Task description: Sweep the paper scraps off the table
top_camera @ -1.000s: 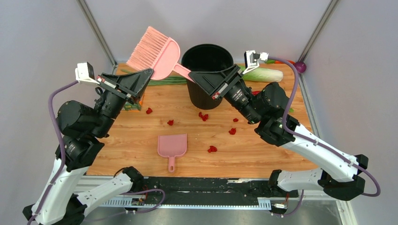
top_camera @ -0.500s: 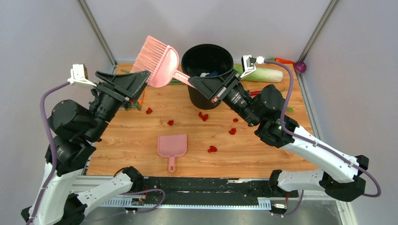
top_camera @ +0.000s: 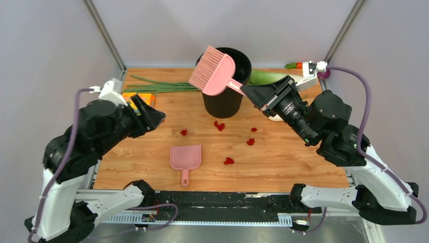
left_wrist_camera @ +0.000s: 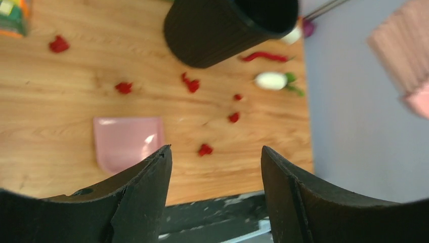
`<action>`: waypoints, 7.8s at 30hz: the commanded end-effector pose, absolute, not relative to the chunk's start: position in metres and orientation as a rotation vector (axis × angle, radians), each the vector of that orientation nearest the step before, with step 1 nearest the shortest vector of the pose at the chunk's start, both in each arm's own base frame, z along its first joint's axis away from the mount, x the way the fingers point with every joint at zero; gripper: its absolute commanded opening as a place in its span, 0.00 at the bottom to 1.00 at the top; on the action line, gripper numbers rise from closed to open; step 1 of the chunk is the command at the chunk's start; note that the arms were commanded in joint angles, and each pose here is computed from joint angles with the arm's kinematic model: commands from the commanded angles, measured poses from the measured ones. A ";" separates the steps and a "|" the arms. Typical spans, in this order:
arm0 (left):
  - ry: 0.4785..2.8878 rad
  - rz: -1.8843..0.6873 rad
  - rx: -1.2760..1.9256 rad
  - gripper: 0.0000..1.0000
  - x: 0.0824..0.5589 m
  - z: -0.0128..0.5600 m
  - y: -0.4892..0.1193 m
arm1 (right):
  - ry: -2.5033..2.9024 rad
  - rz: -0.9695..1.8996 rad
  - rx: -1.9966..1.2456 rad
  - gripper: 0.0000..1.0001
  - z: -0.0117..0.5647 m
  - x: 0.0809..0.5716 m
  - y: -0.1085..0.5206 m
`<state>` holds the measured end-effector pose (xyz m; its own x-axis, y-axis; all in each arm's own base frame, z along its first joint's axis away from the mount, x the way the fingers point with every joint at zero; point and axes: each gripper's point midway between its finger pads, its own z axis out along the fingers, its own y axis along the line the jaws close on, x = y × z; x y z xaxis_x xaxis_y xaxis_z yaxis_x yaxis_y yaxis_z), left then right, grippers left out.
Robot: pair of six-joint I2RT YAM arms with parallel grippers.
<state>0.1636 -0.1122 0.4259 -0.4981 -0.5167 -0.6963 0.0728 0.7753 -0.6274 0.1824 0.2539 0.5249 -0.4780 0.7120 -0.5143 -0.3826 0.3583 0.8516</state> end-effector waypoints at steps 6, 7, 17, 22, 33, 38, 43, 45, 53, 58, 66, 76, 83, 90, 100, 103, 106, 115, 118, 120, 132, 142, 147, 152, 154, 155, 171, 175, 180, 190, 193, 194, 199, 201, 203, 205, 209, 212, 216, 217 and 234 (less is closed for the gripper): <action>2.446 -0.348 -0.154 0.70 0.132 0.284 -0.090 | 1.778 1.096 0.231 0.01 0.476 0.173 0.219; 2.465 -0.339 -0.148 0.70 0.132 0.275 -0.091 | 1.781 1.095 0.223 0.02 0.475 0.172 0.217; 2.665 -0.305 -0.085 0.66 0.104 0.206 -0.093 | 2.061 0.751 0.141 0.00 0.426 0.170 0.199; 2.701 -0.285 0.003 0.67 0.100 0.191 -0.098 | 2.221 0.597 0.061 0.00 0.386 0.170 0.202; 2.692 -0.199 0.369 0.66 0.081 0.184 -0.145 | 2.335 0.505 0.049 0.00 0.344 0.182 0.197; 2.719 -0.226 0.197 0.68 0.076 0.148 -0.140 | 2.331 0.500 0.087 0.00 0.341 0.182 0.186; 2.679 -0.260 0.188 0.68 0.082 0.115 -0.146 | 2.349 0.494 0.062 0.00 0.333 0.180 0.186; 2.673 -0.274 0.198 0.68 0.084 0.104 -0.150 | 2.359 0.492 0.047 0.00 0.331 0.179 0.187; 2.645 -0.376 0.114 0.68 0.089 0.089 -0.168 | 2.386 0.505 0.022 0.00 0.325 0.174 0.189; 2.693 -0.290 0.127 0.66 0.089 0.075 -0.170 | 2.398 0.496 0.011 0.00 0.320 0.174 0.190; 2.717 -0.144 0.106 0.64 0.093 0.056 -0.163 | 2.391 0.508 -0.009 0.00 0.325 0.174 0.193; 2.748 -0.182 0.133 0.57 0.087 0.029 -0.167 | 2.387 0.502 -0.020 0.00 0.325 0.174 0.191; 2.720 -0.224 0.167 0.48 0.093 0.033 -0.178 | 2.401 0.478 -0.037 0.00 0.318 0.175 0.191; 2.741 -0.135 0.215 0.31 0.096 0.037 -0.179 | 2.405 0.476 -0.048 0.00 0.315 0.174 0.191; 2.745 -0.049 0.499 0.10 0.086 0.112 -0.155 | 2.486 0.436 -0.110 0.00 0.287 0.162 0.187; 2.773 -0.051 0.610 0.06 0.077 0.127 -0.151 | 2.517 0.406 -0.123 0.00 0.277 0.162 0.187; 2.848 -0.021 0.759 0.02 0.062 0.127 -0.146 | 2.540 0.382 -0.149 0.00 0.270 0.162 0.189; 2.890 0.065 0.967 0.00 0.057 0.140 -0.146 | 2.541 0.326 -0.207 0.00 0.270 0.173 0.195; 2.868 -0.045 1.012 0.00 0.054 0.148 -0.161 | 2.449 0.473 -0.199 0.00 0.297 0.180 0.214; 2.834 -0.087 1.033 0.00 0.056 0.153 -0.167 | 2.383 0.560 -0.156 0.00 0.317 0.188 0.226; 2.707 -0.181 1.025 0.00 0.068 0.186 -0.179 | 2.356 0.906 -0.097 0.00 0.339 0.192 0.291; 2.604 -0.365 0.923 0.00 0.069 0.223 -0.185 | 2.508 0.852 -0.063 0.00 0.268 0.168 0.273; 2.588 -0.386 0.921 0.00 0.069 0.225 -0.185 | 2.484 0.872 -0.037 0.00 0.276 0.167 0.270; 2.634 -0.354 0.962 0.00 0.064 0.206 -0.184 | 2.386 0.852 -0.012 0.00 0.302 0.182 0.265; 2.637 -0.350 0.969 0.00 0.063 0.201 -0.182 | 2.341 0.830 -0.005 0.00 0.316 0.189 0.261; 2.642 -0.341 0.970 0.00 0.063 0.196 -0.180 | 2.323 0.815 -0.002 0.00 0.323 0.194 0.257; 2.561 -0.225 0.982 0.00 0.066 0.132 -0.169 | 2.454 0.329 -0.017 0.00 0.254 0.194 0.181; 2.505 -0.164 1.087 0.00 0.065 0.124 -0.189 | 2.465 0.291 -0.017 0.00 0.243 0.194 0.177; 2.543 -0.121 1.164 0.00 0.061 0.100 -0.200 | 2.503 0.246 -0.066 0.00 0.229 0.195 0.178; 2.533 -0.186 1.182 0.00 0.057 0.097 -0.208 | 2.578 0.246 -0.233 0.00 0.191 0.204 0.206; 2.537 -0.180 1.185 0.00 0.057 0.097 -0.208 | 2.594 0.302 -0.303 0.00 0.184 0.205 0.223; 2.538 -0.173 1.180 0.00 0.057 0.096 -0.207 | 2.605 0.340 -0.327 0.00 0.182 0.204 0.230; 2.547 -0.152 1.183 0.00 0.058 0.092 -0.206 | 2.639 0.430 -0.458 0.00 0.166 0.195 0.253; 2.555 -0.139 1.190 0.00 0.057 0.090 -0.206 | 2.645 0.447 -0.491 0.00 0.163 0.191 0.257; 2.567 -0.124 1.205 0.00 0.056 0.087 -0.205 | 2.642 0.502 -0.539 0.00 0.162 0.185 0.267; 2.573 -0.112 1.209 0.00 0.056 0.085 -0.205 | 2.627 0.539 -0.591 0.00 0.162 0.179 0.275; 2.579 -0.093 1.216 0.00 0.056 0.082 -0.204 | 2.609 0.558 -0.669 0.00 0.158 0.174 0.285; 2.587 -0.076 1.214 0.00 0.056 0.080 -0.204 | 2.600 0.551 -0.730 0.00 0.154 0.169 0.290; 2.588 -0.053 1.210 0.00 0.058 0.079 -0.203 | 2.562 0.560 -0.781 0.00 0.161 0.165 0.296; 2.588 -0.052 1.208 0.00 0.058 0.079 -0.203 | 2.551 0.568 -0.789 0.00 0.164 0.164 0.298; 2.567 -0.047 1.157 0.00 0.064 0.085 -0.201 | 2.393 0.802 -0.884 0.00 0.208 0.139 0.311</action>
<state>0.0582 -0.1993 0.0788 -0.6209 0.7389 -0.2618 0.7467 0.6591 0.0893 0.1472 0.3006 0.1910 -0.7034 -0.4467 -0.5529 -0.6674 0.6826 0.2977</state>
